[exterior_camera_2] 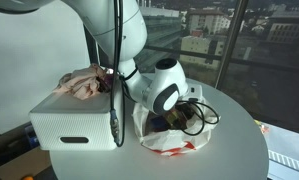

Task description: Remove the strawberry, the sponge and the beetroot plushy from the and put them on the basket

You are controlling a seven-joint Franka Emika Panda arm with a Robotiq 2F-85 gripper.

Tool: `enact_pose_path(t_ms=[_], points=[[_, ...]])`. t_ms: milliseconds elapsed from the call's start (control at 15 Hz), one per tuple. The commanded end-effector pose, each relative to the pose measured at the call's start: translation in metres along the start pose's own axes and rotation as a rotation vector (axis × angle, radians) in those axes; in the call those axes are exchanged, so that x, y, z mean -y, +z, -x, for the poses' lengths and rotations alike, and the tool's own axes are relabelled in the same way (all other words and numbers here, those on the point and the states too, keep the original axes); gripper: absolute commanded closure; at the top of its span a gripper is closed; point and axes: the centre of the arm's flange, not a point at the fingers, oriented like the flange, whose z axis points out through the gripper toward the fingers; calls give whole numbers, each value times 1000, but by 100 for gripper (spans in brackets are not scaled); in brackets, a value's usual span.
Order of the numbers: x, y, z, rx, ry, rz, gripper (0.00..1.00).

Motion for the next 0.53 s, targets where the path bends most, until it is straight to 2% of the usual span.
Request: enact_pose_path(t_ms=[0,133,267,400,467], points=[[1,-19,1,-4,-10,5,74],[-1,-23,2,-2,-9,14,74],[0,-49,6,36,-21,27,74],[0,-92,10,72,-50,59,74],[0,-104,12,121,-71,76,74]])
